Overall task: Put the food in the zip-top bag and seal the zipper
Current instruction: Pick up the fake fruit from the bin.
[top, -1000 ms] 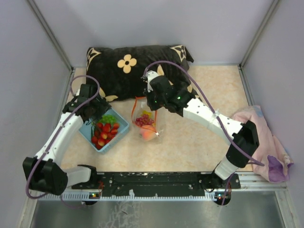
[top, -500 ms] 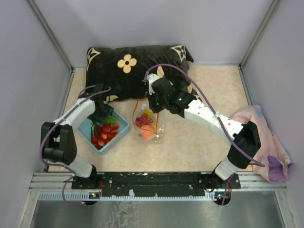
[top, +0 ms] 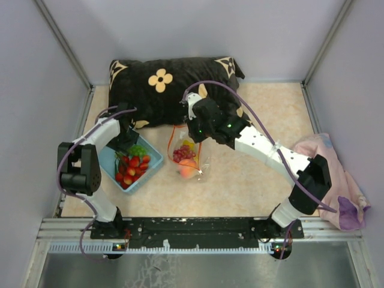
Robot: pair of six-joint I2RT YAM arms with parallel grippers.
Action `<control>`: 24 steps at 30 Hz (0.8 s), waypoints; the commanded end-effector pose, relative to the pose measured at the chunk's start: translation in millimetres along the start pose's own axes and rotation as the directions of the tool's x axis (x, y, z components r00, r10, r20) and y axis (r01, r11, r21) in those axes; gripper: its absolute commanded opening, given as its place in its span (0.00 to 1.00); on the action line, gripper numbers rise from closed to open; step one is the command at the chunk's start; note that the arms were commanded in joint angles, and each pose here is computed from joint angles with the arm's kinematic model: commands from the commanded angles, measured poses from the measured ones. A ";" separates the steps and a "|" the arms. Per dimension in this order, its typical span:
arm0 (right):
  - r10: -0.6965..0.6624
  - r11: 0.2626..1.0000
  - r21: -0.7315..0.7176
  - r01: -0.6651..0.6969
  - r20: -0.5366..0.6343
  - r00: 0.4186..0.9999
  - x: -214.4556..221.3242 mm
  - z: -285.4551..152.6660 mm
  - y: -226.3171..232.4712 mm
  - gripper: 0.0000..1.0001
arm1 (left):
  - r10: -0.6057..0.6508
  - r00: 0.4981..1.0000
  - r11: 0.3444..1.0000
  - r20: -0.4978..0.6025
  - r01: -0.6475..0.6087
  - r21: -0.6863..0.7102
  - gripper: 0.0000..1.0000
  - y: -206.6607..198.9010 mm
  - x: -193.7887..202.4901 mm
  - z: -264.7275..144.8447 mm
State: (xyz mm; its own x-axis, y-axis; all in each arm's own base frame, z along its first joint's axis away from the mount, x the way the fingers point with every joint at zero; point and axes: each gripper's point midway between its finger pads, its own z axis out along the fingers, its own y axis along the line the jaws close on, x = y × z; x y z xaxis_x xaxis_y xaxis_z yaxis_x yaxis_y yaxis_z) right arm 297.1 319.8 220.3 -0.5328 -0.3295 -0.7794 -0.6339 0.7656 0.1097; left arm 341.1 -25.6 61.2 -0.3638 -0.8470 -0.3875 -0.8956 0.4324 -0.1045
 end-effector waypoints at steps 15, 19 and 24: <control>-0.021 0.999 0.031 0.018 0.102 0.995 -36.5 -21.7 -5.7 0.04 | 0.011 0.996 0.999 -0.088 -0.008 0.034 0.26 -12.3 3.6 49.6; -0.022 0.999 0.046 0.017 0.108 0.994 -38.9 -25.8 -8.3 0.04 | 0.020 0.998 0.995 -0.064 -0.013 0.102 0.08 -17.6 -5.6 32.2; -0.023 0.998 0.060 0.016 0.116 0.993 -41.1 -29.9 -10.8 0.04 | 0.035 0.999 0.980 0.021 -0.039 0.194 0.00 -22.8 -28.3 -2.0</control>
State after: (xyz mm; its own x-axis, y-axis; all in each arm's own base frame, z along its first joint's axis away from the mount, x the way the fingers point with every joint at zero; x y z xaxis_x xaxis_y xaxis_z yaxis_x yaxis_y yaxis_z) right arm 300.3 312.4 221.4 -0.5307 -0.3415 -0.7757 -0.6155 0.7845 0.0757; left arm 361.5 -15.7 38.1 -0.4006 -0.8490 -0.3445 -0.8618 0.4768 -0.1729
